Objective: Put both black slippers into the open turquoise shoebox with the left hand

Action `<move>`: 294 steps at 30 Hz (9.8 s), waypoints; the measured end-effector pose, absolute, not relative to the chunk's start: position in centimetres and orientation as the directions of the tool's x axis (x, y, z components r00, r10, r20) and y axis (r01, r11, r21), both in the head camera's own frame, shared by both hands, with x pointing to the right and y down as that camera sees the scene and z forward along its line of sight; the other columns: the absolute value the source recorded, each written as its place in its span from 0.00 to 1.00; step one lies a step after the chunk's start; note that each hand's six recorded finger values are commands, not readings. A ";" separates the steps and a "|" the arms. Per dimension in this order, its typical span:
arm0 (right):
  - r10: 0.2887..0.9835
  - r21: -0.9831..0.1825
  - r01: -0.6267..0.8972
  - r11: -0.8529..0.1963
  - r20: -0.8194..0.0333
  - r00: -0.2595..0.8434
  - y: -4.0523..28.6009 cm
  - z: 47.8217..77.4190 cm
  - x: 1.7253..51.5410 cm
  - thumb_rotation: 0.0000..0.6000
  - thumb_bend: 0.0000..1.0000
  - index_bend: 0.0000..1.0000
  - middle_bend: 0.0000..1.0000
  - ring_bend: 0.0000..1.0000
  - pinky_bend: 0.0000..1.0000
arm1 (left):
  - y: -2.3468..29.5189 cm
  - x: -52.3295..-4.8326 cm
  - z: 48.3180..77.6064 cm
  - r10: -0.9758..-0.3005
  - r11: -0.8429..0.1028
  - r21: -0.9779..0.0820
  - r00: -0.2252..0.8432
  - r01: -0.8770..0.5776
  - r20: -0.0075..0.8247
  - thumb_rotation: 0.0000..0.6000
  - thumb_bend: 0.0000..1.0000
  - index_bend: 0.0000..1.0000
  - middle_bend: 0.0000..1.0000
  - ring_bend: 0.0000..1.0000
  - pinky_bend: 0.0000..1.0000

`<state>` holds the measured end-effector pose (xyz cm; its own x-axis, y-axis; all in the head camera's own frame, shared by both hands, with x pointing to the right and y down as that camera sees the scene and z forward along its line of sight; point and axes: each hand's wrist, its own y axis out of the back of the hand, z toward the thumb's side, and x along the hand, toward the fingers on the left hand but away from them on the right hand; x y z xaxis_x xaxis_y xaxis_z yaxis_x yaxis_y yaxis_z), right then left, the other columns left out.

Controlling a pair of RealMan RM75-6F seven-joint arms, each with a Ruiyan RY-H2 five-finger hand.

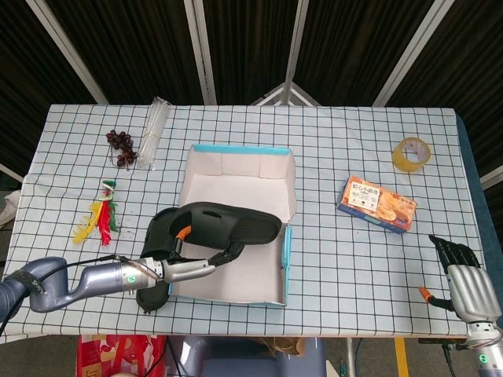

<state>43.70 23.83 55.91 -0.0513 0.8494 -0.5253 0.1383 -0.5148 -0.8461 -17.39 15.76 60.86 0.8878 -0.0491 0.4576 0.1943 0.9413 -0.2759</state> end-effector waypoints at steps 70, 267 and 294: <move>0.846 -0.841 0.153 -0.519 -0.531 -0.051 24.0 55.8 43.8 1.00 0.24 0.10 0.13 0.13 0.09 | 17.4 -16.0 66.5 0.034 0.926 -0.331 0.832 0.182 0.553 1.00 0.67 0.52 0.61 0.14 0.10; 0.828 -0.829 0.146 -0.539 -0.554 -0.088 24.3 56.3 44.1 1.00 0.24 0.10 0.13 0.12 0.09 | 12.7 -31.0 64.4 -0.829 -0.476 -0.879 0.342 -0.017 0.442 1.00 0.31 0.38 0.46 0.26 0.33; 0.823 -0.822 0.150 -0.549 -0.563 -0.074 24.3 56.5 44.0 1.00 0.24 0.10 0.13 0.12 0.09 | 9.5 -27.8 68.5 -0.849 -0.501 -0.859 0.255 -0.109 0.463 1.00 0.30 0.37 0.43 0.26 0.33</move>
